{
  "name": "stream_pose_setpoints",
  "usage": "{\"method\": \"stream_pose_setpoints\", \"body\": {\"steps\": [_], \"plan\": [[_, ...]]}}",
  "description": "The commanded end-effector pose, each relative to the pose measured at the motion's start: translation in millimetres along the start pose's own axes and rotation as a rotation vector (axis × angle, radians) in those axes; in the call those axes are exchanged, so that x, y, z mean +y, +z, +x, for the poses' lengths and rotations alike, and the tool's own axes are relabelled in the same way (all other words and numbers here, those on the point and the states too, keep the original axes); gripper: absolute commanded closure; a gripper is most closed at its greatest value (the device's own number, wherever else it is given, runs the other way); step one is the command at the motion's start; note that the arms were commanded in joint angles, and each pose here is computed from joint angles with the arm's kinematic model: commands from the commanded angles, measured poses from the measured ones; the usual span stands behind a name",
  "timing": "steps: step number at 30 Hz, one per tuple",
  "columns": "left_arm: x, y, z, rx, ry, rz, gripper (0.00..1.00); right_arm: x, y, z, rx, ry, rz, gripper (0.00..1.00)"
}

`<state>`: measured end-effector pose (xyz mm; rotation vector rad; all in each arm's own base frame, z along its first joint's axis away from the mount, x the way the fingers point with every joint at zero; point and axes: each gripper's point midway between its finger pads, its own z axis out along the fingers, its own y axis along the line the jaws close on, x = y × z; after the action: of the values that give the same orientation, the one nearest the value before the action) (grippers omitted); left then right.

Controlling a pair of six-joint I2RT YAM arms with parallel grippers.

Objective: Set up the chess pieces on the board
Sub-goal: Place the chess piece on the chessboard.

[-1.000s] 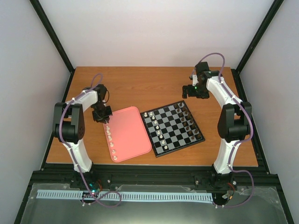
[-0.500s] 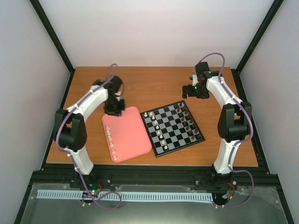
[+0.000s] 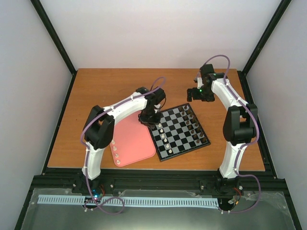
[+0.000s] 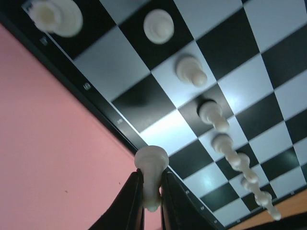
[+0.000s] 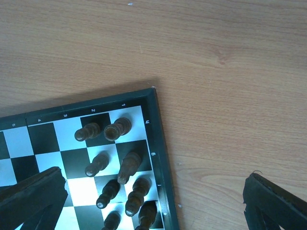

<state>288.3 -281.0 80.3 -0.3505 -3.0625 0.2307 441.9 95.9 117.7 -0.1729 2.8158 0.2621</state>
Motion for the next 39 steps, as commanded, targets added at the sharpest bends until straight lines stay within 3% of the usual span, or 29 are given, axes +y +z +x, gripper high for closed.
{"method": "stream_pose_setpoints", "body": {"steps": [1, 19, 39], "plan": [[-1.7, -6.5, -26.3, -0.078, -0.012, -0.021, 0.98, -3.9, -0.4, -6.2, -0.013, -0.008, -0.001, 0.0], [40.9, 2.5, -58.6, -0.078, -0.056, -0.071, 0.97, -4.8, 6.6, -10.4, -0.005, -0.005, -0.006, 0.0], [25.8, -1.3, -37.6, -0.013, -0.03, 0.014, 0.97, -7.0, 9.4, -15.1, -0.004, 0.0, -0.004, 0.0]]}}
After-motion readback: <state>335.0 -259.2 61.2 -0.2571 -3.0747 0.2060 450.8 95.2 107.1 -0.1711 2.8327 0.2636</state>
